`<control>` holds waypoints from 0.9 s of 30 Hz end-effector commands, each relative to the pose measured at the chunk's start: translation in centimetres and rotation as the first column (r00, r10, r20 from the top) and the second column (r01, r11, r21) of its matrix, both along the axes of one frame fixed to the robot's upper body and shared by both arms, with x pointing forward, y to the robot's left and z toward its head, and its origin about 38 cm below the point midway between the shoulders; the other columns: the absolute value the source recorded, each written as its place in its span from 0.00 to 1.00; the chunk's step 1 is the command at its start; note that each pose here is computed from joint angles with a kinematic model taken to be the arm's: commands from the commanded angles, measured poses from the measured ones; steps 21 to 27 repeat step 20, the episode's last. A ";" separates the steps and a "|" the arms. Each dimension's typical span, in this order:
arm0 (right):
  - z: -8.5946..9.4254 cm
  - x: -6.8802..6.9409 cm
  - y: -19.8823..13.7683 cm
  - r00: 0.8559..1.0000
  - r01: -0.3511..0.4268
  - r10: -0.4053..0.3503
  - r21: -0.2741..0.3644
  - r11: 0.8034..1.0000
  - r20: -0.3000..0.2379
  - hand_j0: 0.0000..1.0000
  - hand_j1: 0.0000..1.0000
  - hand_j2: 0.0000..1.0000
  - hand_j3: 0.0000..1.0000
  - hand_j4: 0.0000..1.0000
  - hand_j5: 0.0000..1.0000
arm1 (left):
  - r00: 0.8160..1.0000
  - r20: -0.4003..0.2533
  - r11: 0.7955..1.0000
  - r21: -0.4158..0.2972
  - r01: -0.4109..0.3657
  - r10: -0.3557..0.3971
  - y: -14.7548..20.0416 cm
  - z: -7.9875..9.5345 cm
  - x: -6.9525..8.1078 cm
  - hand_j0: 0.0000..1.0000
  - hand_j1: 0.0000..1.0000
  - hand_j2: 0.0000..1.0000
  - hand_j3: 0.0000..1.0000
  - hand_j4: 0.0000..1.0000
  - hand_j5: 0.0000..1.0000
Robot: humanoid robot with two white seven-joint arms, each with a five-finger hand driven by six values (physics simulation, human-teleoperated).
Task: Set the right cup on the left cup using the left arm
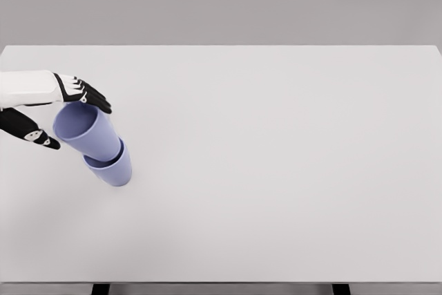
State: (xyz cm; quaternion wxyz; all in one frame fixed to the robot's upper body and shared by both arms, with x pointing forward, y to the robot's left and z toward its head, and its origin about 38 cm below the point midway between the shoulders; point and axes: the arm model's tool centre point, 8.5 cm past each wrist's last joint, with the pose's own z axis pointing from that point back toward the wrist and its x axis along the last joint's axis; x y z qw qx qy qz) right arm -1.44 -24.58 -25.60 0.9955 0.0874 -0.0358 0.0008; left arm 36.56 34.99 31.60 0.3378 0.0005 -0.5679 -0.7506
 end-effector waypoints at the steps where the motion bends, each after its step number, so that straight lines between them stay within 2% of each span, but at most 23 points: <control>1: 0.0 0.0 0.0 1.000 0.000 0.000 0.000 1.000 0.000 1.00 1.00 1.00 1.00 1.00 1.00 | 1.000 -0.001 1.000 -0.006 -0.005 0.005 0.1 0.2 0.0 0.97 0.97 0.97 0.97 0.97 0.97; 6: 0.0 0.0 0.0 1.000 0.000 0.000 0.000 1.000 0.000 1.00 1.00 1.00 1.00 1.00 1.00 | 1.000 -0.006 1.000 -0.003 -0.012 0.012 0.4 0.1 -0.2 1.00 1.00 1.00 1.00 1.00 1.00; 8: 0.0 0.0 0.0 1.000 0.000 0.000 0.000 1.000 0.000 1.00 1.00 1.00 1.00 1.00 1.00 | 0.999 0.027 1.000 -0.023 -0.018 0.019 0.5 1.5 -0.1 1.00 1.00 1.00 1.00 1.00 1.00; 10: 0.0 0.0 0.0 1.000 0.000 0.000 0.000 1.000 0.000 1.00 1.00 1.00 1.00 1.00 1.00 | 1.000 0.018 0.996 -0.085 -0.007 0.008 -0.1 2.1 0.1 1.00 1.00 1.00 1.00 1.00 1.00; 12: 0.0 -0.1 0.0 1.000 0.000 0.000 0.000 1.000 -0.001 1.00 1.00 1.00 1.00 1.00 1.00 | 1.000 0.026 0.994 -0.109 -0.005 0.008 -0.1 2.8 0.2 1.00 1.00 1.00 1.00 1.00 1.00; 13: 0.0 0.0 0.0 1.000 0.000 0.000 0.000 1.000 0.000 1.00 1.00 1.00 1.00 1.00 1.00 | 0.998 0.056 0.991 -0.136 0.002 0.005 -0.4 4.2 0.6 1.00 1.00 1.00 1.00 1.00 1.00; 14: 0.0 -0.1 0.0 1.000 0.000 0.000 0.000 1.000 -0.001 1.00 1.00 1.00 1.00 1.00 1.00 | 0.997 0.074 0.985 -0.169 0.038 -0.026 -1.7 4.7 1.1 1.00 1.00 1.00 1.00 1.00 1.00; 16: 0.0 0.0 0.0 1.000 0.000 0.000 0.000 1.000 0.000 1.00 1.00 1.00 1.00 1.00 1.00 | 0.994 0.065 0.967 -0.231 0.105 -0.092 -4.6 4.0 2.0 1.00 1.00 1.00 1.00 1.00 1.00; 19: 0.0 0.0 0.0 1.000 0.000 0.000 0.000 1.000 0.000 1.00 1.00 1.00 1.00 1.00 1.00 | 0.985 0.052 0.943 -0.285 0.175 -0.167 -7.7 3.1 2.4 1.00 1.00 1.00 1.00 1.00 1.00; 27: 0.0 0.0 0.0 1.000 0.000 0.000 0.000 1.000 0.000 1.00 1.00 1.00 1.00 1.00 1.00 | 0.983 0.052 0.939 -0.292 0.182 -0.174 -8.0 3.1 2.4 1.00 1.00 1.00 1.00 1.00 1.00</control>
